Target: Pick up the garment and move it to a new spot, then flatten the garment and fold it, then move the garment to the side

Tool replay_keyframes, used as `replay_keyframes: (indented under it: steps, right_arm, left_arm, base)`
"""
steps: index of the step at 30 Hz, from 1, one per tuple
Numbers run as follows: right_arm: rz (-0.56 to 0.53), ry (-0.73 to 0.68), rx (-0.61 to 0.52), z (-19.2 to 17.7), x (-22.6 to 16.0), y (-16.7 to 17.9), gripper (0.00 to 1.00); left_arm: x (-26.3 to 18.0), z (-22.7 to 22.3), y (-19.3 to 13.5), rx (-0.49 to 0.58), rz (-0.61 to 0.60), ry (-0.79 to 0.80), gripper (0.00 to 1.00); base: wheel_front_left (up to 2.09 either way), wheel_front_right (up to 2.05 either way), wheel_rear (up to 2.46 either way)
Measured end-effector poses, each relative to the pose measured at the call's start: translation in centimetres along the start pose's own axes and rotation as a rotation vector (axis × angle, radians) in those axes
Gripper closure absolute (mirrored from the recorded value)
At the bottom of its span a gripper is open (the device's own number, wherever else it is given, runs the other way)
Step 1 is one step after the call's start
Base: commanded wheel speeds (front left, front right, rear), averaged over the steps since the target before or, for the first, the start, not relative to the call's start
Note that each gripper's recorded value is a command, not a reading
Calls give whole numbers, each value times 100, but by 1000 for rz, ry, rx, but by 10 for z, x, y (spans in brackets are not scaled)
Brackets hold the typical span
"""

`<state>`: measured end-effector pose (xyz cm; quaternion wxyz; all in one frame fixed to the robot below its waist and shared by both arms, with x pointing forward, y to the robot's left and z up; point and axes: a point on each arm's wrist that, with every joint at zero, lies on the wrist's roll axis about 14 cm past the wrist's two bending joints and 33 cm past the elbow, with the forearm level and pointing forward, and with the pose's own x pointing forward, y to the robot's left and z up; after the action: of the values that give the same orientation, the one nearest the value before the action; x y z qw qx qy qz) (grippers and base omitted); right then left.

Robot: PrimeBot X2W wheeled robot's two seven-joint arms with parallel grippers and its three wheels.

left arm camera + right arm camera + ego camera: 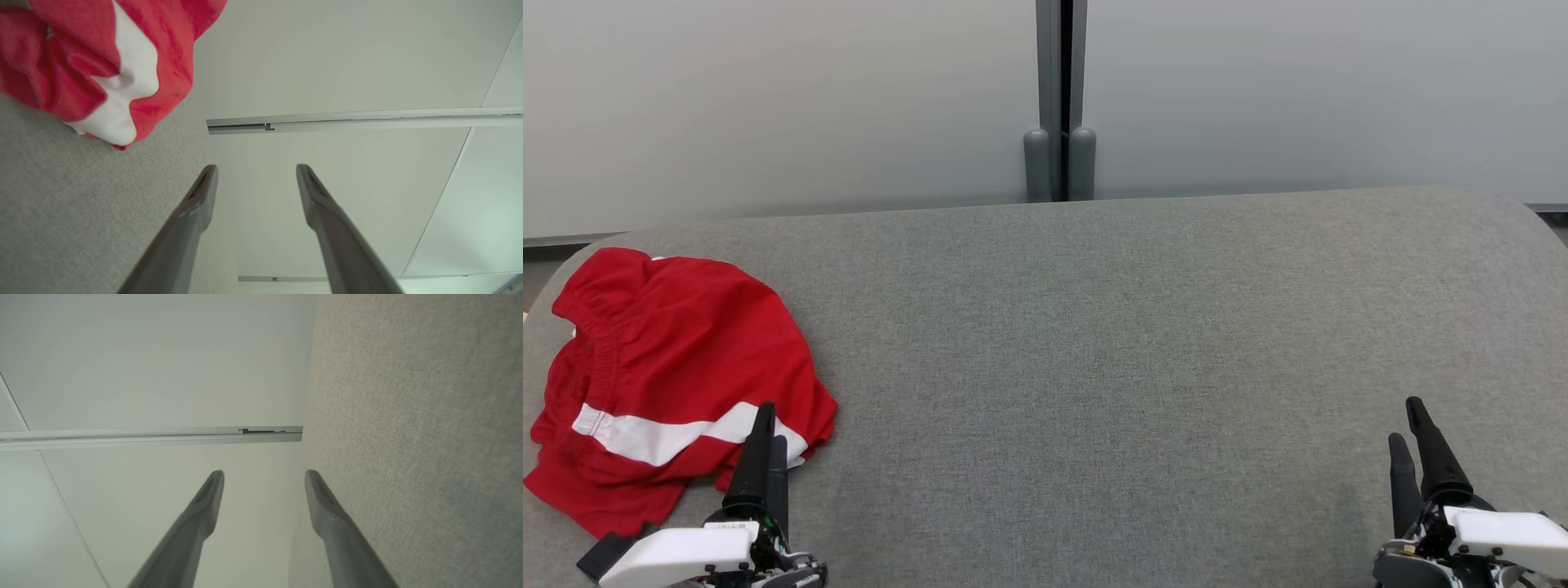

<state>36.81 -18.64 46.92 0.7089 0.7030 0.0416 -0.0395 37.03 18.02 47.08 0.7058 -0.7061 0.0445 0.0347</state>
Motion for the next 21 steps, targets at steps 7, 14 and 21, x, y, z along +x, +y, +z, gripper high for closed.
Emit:
replay_keyframes:
  steps: [7,14,21]
  right_arm:
    - [0,12,-115,-6,0,0,0]
    - [19,26,-267,-12,1,4,0]
    - [67,45,-445,-23,3,15,0]
  left_arm:
    - [1,1,-11,115,-34,-11,0]
    - [2,2,-21,252,-66,-25,0]
    - [0,1,-29,418,-93,-35,0]
  base:
    - [0,0,0]
    - [0,0,0]
    - [0,0,0]
